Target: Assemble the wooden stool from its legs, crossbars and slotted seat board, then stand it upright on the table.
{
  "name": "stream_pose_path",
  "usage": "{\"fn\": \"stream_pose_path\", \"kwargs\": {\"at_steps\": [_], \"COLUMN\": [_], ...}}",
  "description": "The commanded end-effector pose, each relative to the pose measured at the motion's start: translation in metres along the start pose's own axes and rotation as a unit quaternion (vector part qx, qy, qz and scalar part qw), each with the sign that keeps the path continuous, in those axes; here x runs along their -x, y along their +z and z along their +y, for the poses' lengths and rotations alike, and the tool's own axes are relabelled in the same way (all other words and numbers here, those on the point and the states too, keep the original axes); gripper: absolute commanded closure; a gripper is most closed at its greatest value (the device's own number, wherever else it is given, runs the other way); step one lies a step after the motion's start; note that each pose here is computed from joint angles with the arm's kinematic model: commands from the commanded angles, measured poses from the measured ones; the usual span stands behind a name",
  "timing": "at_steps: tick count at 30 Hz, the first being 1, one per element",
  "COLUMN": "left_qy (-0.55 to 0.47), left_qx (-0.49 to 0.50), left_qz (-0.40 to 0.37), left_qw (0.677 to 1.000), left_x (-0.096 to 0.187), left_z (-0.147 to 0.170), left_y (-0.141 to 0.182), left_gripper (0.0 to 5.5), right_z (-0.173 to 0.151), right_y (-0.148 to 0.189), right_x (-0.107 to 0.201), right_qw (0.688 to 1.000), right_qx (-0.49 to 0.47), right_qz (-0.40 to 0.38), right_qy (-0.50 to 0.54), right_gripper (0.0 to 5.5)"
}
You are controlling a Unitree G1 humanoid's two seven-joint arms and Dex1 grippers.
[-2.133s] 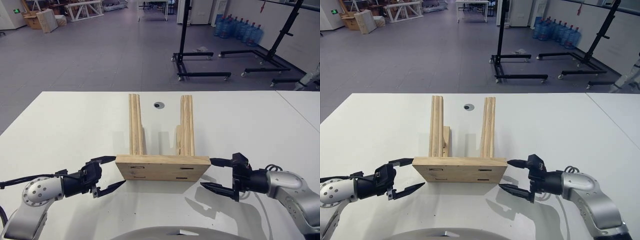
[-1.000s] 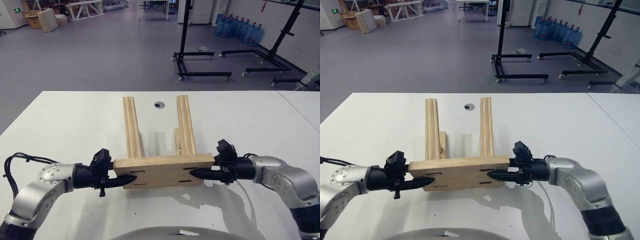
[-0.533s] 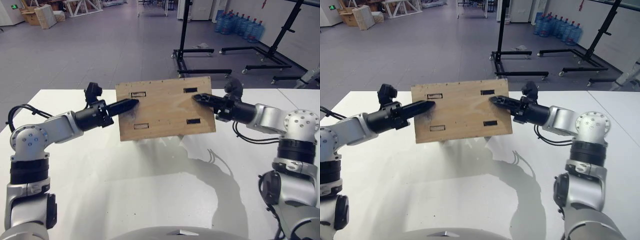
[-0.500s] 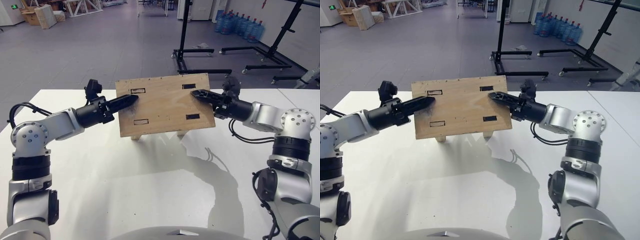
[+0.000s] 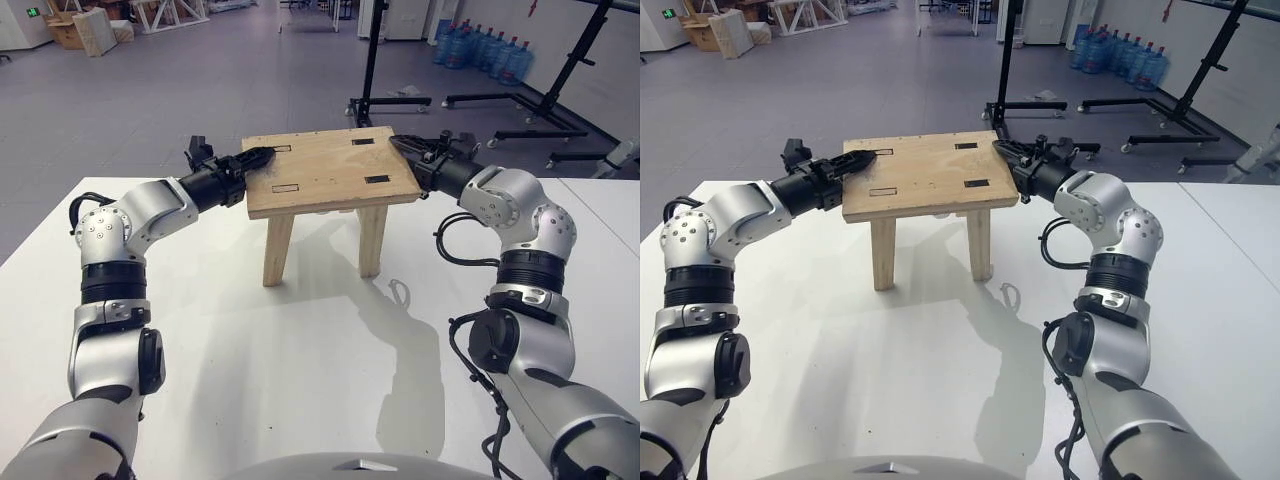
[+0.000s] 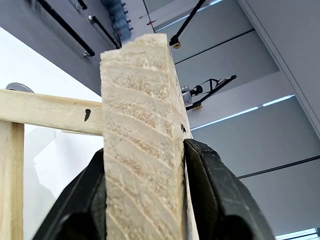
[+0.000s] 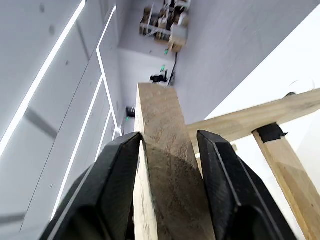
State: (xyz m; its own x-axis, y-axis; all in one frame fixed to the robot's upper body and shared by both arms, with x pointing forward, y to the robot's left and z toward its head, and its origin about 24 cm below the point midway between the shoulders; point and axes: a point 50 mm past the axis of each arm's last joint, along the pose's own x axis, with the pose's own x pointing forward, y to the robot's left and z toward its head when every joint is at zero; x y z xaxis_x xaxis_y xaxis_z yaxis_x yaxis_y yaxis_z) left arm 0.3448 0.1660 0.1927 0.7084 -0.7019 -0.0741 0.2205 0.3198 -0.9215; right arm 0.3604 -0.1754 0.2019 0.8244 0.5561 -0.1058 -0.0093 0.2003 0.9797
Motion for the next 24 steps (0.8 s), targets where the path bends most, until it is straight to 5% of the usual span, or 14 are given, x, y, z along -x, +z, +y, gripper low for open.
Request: {"fn": "stream_pose_path", "kwargs": {"at_steps": [1,9,11,17,24], "left_qy": [0.113,0.145,0.145,0.113,0.035], "left_qx": [0.003,0.036,0.038,0.045,0.057], "left_qz": [0.105,0.087,0.083,0.054,-0.065], "left_qw": [0.988,0.985,0.985,0.991,0.996], "left_x": [-0.059,-0.075,-0.077,-0.074,-0.04], "left_z": [0.036,0.065,0.067,0.066,0.038], "left_y": [-0.06,-0.066,-0.064,-0.053,0.005], "left_gripper": [3.78,3.97,3.47,2.59,1.97], "right_z": [0.004,-0.009,-0.014,-0.017,-0.035], "right_y": [-0.092,-0.1,-0.102,-0.094,-0.034], "right_x": [-0.054,-0.058,-0.058,-0.054,-0.017], "right_qw": [0.984,0.986,0.986,0.99,0.999], "right_qx": [0.028,0.021,0.022,0.02,0.013], "right_qz": [0.172,0.161,0.157,0.134,0.029], "right_qy": [-0.032,-0.039,-0.043,-0.029,-0.033], "right_gripper": [3.83,4.93,5.15,4.05,2.9]}}
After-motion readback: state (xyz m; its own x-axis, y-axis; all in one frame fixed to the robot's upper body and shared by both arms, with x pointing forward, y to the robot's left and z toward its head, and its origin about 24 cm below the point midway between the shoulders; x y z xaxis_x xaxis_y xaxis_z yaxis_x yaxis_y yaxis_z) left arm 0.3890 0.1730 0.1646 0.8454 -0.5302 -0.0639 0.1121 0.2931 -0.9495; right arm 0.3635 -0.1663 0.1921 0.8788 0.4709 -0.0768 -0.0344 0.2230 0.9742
